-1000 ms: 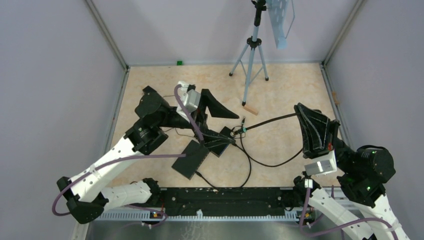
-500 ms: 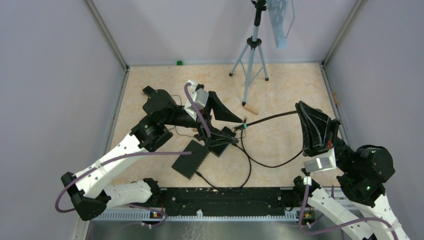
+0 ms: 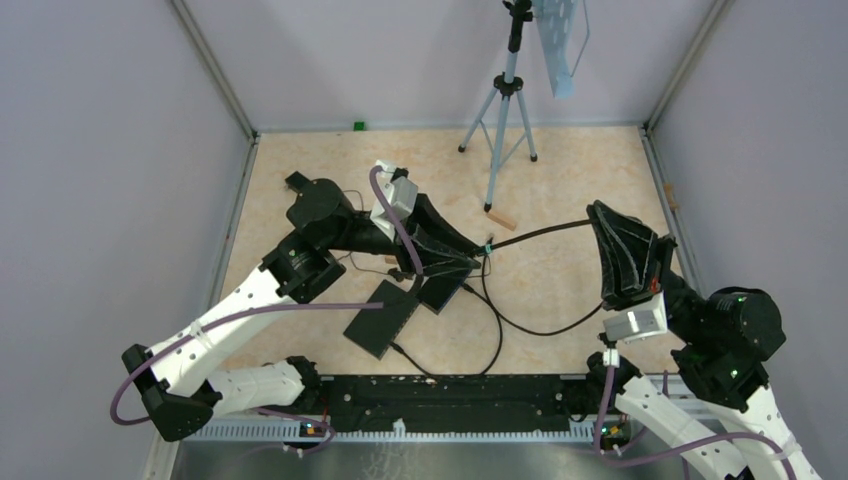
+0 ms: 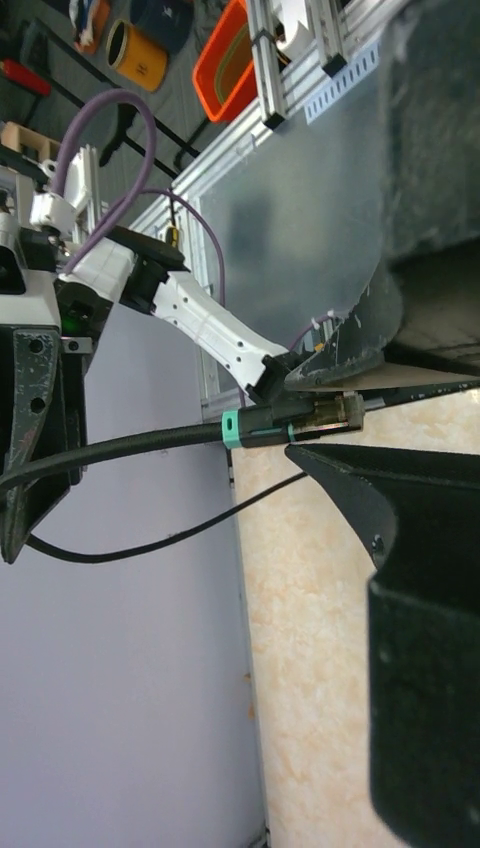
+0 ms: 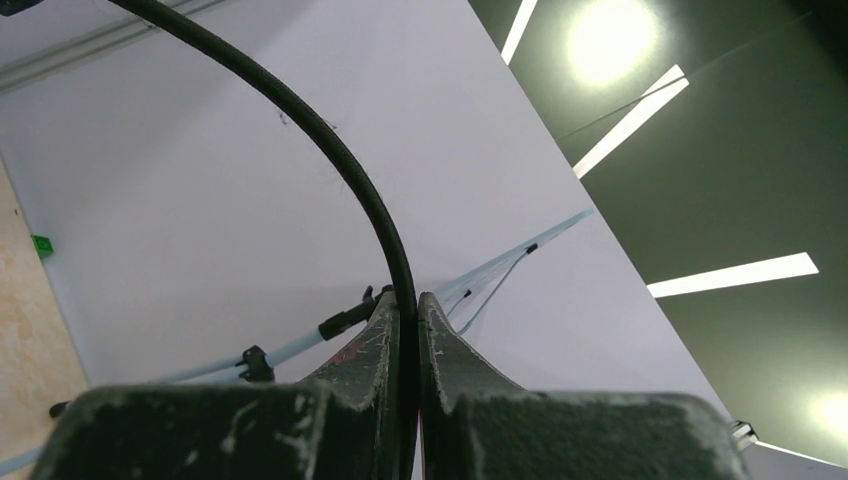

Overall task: Insert the plug into the switch port
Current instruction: Pick up the connector from the center of the board, then insert the connector into the switch port.

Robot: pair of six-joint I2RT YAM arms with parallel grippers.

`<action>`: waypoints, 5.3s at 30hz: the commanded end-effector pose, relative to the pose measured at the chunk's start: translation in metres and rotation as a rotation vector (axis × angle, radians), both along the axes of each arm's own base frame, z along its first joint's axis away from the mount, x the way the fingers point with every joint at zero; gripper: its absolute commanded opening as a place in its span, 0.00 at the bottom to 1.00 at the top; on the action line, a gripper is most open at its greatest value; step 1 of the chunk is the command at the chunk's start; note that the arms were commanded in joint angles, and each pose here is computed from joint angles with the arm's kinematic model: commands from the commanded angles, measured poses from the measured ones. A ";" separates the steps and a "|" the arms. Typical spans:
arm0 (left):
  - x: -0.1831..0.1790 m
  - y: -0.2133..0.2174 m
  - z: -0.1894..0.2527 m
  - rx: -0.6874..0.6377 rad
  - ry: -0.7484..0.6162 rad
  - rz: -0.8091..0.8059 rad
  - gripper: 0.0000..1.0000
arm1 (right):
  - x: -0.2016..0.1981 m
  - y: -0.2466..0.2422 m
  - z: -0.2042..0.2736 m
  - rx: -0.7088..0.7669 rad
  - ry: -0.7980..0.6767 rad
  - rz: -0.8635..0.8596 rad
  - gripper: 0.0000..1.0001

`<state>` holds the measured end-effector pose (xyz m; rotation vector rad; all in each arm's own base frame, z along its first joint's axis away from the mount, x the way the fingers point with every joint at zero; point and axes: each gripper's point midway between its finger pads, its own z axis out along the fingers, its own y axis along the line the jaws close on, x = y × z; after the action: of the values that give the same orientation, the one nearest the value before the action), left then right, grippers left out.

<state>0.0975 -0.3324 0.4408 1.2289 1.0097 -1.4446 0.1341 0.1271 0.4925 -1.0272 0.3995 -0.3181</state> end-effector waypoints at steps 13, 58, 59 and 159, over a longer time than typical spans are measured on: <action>0.067 0.009 -0.015 0.121 -0.139 0.387 0.00 | 0.004 0.024 -0.031 0.077 0.618 0.198 0.37; 0.076 0.001 -0.100 0.429 -0.190 0.292 0.32 | 0.027 0.128 -0.151 -0.338 1.004 0.514 0.00; 0.078 0.001 -0.102 0.432 -0.186 0.304 0.54 | 0.028 0.127 -0.152 -0.324 1.007 0.506 0.00; 0.144 -0.072 -0.389 0.825 0.676 0.849 0.57 | 0.093 -0.024 -0.209 1.222 1.335 -0.284 0.00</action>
<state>0.2154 -0.4056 0.0399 0.6505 2.4499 -0.7775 0.2303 0.1036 0.2640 0.1773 1.7327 0.3778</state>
